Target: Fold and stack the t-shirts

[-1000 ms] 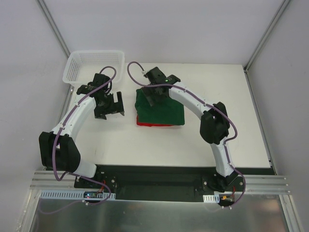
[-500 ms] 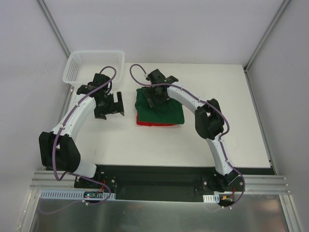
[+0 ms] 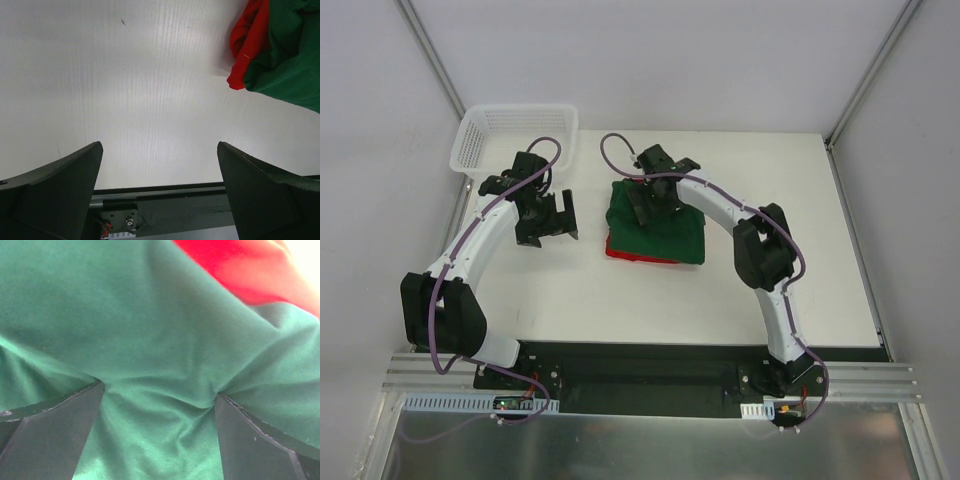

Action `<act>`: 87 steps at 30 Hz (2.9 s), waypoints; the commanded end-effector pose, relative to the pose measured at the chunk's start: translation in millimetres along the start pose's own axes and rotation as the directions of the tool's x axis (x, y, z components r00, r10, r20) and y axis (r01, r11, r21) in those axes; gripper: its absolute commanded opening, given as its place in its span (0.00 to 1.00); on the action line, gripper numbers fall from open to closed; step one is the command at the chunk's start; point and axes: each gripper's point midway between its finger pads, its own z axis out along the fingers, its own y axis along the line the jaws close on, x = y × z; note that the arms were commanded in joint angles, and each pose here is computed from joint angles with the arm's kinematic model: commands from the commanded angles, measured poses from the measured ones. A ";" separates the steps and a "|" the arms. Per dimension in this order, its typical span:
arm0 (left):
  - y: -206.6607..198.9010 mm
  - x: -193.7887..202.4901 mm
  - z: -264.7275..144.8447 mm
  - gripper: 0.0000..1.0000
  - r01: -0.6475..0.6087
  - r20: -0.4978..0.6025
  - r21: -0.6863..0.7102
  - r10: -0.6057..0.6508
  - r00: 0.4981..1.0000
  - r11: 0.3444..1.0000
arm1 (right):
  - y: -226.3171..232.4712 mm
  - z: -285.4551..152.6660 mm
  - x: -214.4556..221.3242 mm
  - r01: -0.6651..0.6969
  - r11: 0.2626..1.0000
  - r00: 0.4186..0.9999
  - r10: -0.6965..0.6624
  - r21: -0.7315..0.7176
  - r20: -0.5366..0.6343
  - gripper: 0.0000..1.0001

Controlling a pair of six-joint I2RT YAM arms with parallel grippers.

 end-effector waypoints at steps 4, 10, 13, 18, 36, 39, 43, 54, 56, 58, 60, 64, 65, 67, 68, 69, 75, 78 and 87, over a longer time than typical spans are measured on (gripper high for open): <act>-7.6 -3.6 -10.5 0.99 -0.010 0.021 0.046 0.009 1.000 0.999 | -37.3 -29.8 93.2 0.008 0.993 0.957 0.027 0.120 -0.288 0.96; -10.5 -5.2 -12.8 0.99 -0.011 0.027 0.060 0.009 1.000 0.998 | -46.0 -53.1 121.8 0.041 0.990 0.937 0.009 0.136 -0.349 0.96; -11.7 -5.0 -12.9 0.99 -0.016 0.028 0.066 0.014 1.000 0.998 | -45.2 -63.5 132.8 0.052 0.992 0.930 -0.007 0.112 -0.368 0.96; -12.3 -4.8 -13.8 0.99 -0.022 0.030 0.069 0.020 0.999 0.997 | -54.3 -81.7 155.0 0.103 0.988 0.916 -0.049 0.114 -0.399 0.96; -16.1 -3.7 -10.0 0.99 -0.024 0.019 0.079 0.023 1.000 0.997 | -50.6 -121.3 161.6 0.029 0.999 0.974 -0.020 0.039 -0.226 0.96; -16.2 -3.6 -10.3 0.99 -0.027 0.021 0.076 0.025 0.999 0.997 | -54.3 -147.5 130.8 0.108 0.979 0.985 -0.082 0.173 -0.152 0.96; -16.9 -2.2 -10.0 0.99 -0.029 0.018 0.078 0.028 0.999 0.997 | -48.8 -177.5 92.3 0.137 0.946 0.990 -0.120 0.293 -0.073 0.96; -19.1 -0.2 -12.9 0.99 -0.048 0.026 0.089 0.046 0.999 0.995 | -23.9 -164.1 85.2 -0.526 0.838 0.825 0.463 0.144 0.323 0.96; -19.2 1.8 -12.5 0.99 -0.048 0.020 0.091 0.047 0.999 0.995 | -28.1 -155.2 92.8 -0.587 0.797 0.782 0.513 0.143 0.353 0.96; -20.0 3.3 -12.3 0.99 -0.054 0.017 0.094 0.052 0.998 0.994 | -32.4 -155.0 95.4 -0.610 0.778 0.763 0.525 0.152 0.377 0.96; -20.9 4.0 -11.8 0.99 -0.058 0.017 0.094 0.057 0.998 0.994 | -38.6 -148.1 102.8 -0.634 0.754 0.744 0.534 0.172 0.401 0.96; -24.1 7.8 -10.3 0.99 -0.069 0.008 0.097 0.069 0.998 0.993 | -43.9 -129.9 114.5 -0.701 0.693 0.682 0.583 0.168 0.442 0.96; -25.8 8.5 -10.1 0.99 -0.075 0.008 0.100 0.074 0.997 0.992 | -43.3 -125.1 115.9 -0.716 0.680 0.666 0.596 0.161 0.448 0.96; -25.8 10.2 -9.5 0.99 -0.080 0.005 0.097 0.080 0.997 0.992 | -45.0 -117.4 122.0 -0.720 0.670 0.664 0.589 0.180 0.460 0.96; -25.5 10.9 -9.9 0.99 -0.082 0.007 0.095 0.081 0.997 0.992 | -44.0 -110.3 126.0 -0.709 0.675 0.680 0.578 0.205 0.450 0.96; -25.5 11.1 -9.9 0.99 -0.086 0.009 0.095 0.086 0.996 0.992 | -42.6 -107.5 128.4 -0.705 0.676 0.688 0.577 0.215 0.440 0.96; -18.9 17.3 -7.4 0.99 -0.084 0.003 0.073 0.084 0.996 0.994 | -37.4 -95.2 146.4 -0.659 0.700 0.743 0.549 0.275 0.382 0.96; -18.0 17.5 -8.2 0.99 -0.084 0.006 0.069 0.084 0.996 0.994 | -38.6 -84.3 164.3 -0.645 0.699 0.761 0.548 0.308 0.347 0.96; -19.3 15.5 -10.7 0.99 -0.082 0.017 0.074 0.081 0.997 0.994 | -51.2 -56.9 181.1 -0.413 0.831 0.910 0.395 0.373 0.126 0.96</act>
